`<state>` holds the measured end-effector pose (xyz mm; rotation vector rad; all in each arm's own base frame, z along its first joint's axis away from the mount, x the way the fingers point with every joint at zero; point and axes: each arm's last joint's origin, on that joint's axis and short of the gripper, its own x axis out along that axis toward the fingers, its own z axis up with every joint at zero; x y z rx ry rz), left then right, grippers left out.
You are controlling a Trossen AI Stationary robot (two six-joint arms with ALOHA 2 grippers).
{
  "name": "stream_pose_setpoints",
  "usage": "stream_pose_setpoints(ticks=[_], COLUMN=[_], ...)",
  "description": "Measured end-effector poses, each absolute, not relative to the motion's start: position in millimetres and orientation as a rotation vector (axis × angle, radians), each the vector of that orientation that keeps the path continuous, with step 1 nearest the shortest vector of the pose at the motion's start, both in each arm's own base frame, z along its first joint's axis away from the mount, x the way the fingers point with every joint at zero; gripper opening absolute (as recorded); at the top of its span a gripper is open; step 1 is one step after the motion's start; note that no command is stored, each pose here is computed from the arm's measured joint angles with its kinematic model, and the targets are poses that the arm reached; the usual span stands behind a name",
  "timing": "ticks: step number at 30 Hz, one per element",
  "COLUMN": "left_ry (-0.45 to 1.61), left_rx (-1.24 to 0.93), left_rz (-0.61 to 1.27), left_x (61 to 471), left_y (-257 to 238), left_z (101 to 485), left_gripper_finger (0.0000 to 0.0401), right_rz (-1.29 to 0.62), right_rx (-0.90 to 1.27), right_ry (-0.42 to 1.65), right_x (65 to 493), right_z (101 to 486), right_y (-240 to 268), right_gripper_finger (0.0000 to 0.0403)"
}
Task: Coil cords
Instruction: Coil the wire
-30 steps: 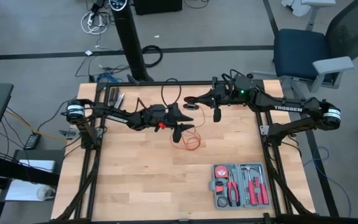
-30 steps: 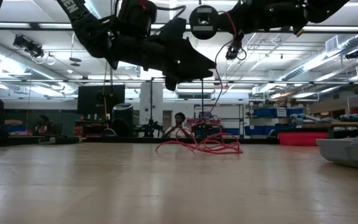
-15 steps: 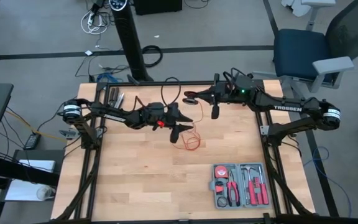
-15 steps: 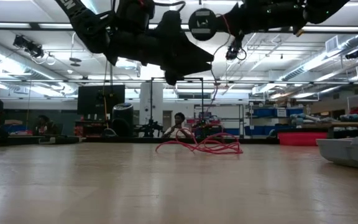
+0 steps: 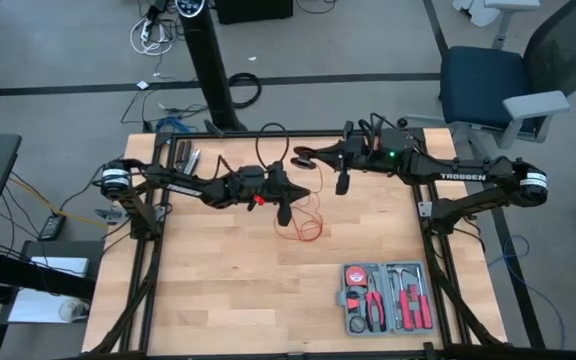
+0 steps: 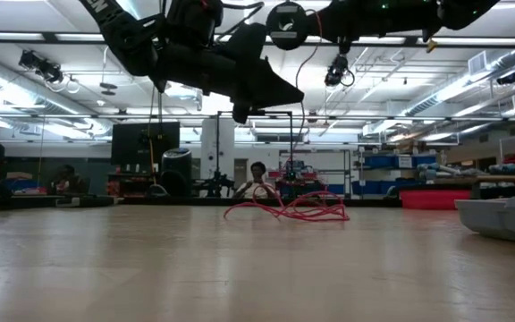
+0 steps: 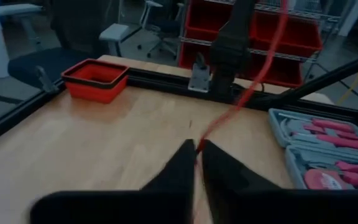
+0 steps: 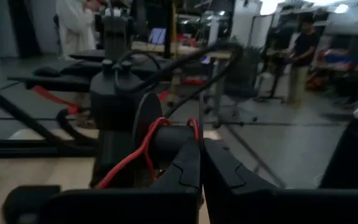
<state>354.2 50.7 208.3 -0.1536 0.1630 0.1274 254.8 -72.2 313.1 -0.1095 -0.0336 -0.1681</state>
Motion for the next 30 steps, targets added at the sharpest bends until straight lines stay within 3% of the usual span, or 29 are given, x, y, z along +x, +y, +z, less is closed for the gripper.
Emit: stream_pose_setpoints(ticks=[6, 15, 22, 30], left_ry=[0.246, 0.345, 0.42, 0.38], left_rx=[-0.154, -0.033, 0.007, -0.007], left_rz=[0.178, 0.307, 0.387, 0.326], left_x=[348.4, 317.0, 303.0, 310.1], left_y=[54.7, 57.3, 57.5, 53.3], left_z=[206.9, 240.5, 247.0, 245.2], left_gripper_finger=[0.0003, 0.0001, 0.0001, 0.0001], right_rz=[-0.095, -0.074, -0.063, -0.125], right_rx=[-0.072, -0.079, -0.075, -0.141], right_ry=[0.056, 0.158, 0.125, 0.077], right_x=[254.3, 247.6, 246.8, 255.1], right_z=[304.9, 299.1, 303.1, 293.8], right_y=[-67.1, -64.2, -63.3, -57.0], right_gripper_finger=[0.0, 0.0, 0.0, 0.0])
